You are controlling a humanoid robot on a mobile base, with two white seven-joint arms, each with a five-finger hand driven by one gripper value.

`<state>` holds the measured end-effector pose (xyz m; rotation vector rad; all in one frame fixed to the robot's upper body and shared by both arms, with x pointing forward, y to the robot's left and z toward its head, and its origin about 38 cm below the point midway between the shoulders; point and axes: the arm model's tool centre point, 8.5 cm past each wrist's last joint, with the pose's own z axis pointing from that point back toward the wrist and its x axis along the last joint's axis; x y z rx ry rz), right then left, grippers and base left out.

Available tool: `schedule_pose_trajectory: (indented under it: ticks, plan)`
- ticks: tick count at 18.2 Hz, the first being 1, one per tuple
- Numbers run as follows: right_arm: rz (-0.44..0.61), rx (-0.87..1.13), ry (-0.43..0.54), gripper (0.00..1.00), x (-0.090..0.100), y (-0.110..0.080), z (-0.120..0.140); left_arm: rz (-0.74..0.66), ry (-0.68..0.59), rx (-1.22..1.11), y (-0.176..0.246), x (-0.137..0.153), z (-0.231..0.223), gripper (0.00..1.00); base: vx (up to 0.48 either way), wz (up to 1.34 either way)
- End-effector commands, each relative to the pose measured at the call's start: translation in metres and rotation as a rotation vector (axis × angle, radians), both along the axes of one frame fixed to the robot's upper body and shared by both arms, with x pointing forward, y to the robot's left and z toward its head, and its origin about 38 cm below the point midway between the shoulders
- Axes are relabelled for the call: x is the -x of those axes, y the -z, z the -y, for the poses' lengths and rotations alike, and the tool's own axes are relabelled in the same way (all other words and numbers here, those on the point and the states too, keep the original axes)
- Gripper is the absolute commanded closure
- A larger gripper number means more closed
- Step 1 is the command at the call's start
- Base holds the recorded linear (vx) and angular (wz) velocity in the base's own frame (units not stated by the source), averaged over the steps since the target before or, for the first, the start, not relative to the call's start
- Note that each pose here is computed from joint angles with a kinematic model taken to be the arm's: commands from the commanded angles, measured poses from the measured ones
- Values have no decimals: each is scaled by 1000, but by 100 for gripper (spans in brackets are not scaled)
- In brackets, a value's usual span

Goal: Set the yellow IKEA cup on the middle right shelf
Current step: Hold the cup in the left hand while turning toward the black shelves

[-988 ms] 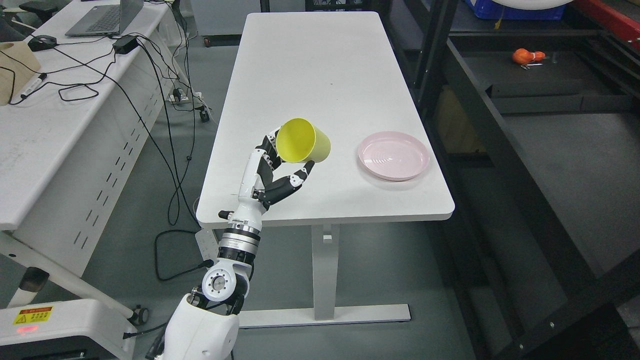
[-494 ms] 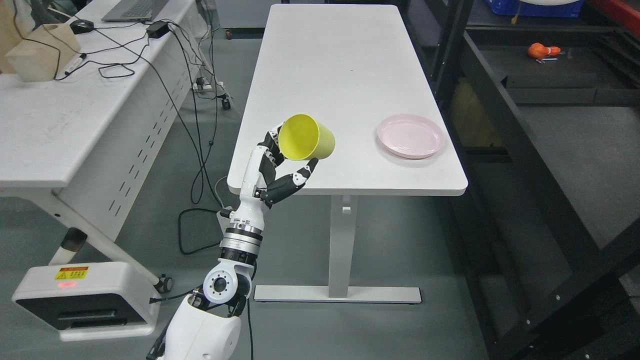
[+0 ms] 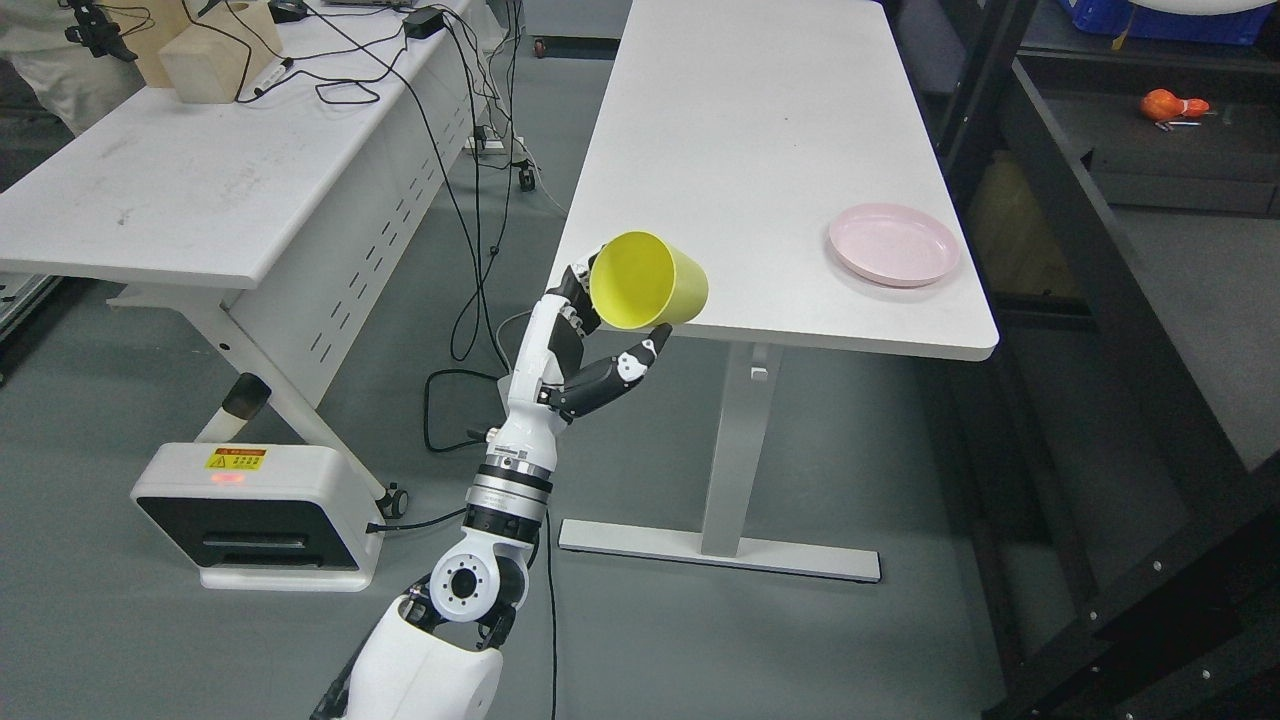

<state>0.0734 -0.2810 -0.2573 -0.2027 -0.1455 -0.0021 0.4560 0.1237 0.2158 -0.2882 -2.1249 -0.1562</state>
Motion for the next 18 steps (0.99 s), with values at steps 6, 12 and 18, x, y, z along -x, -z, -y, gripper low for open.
schedule_pose_trajectory:
  ticks: [6, 12, 18]
  plan:
    - [-13, 13, 8, 1, 9, 0, 10, 47, 56, -19, -6, 10, 15, 100, -136, -83]
    - [-13, 13, 8, 1, 9, 0, 10, 33, 83, -1, -4, 11, 21, 100, -72, -191]
    - [-13, 13, 8, 1, 9, 0, 10, 30, 91, 5, -4, 12, 23, 100, -36, -130]
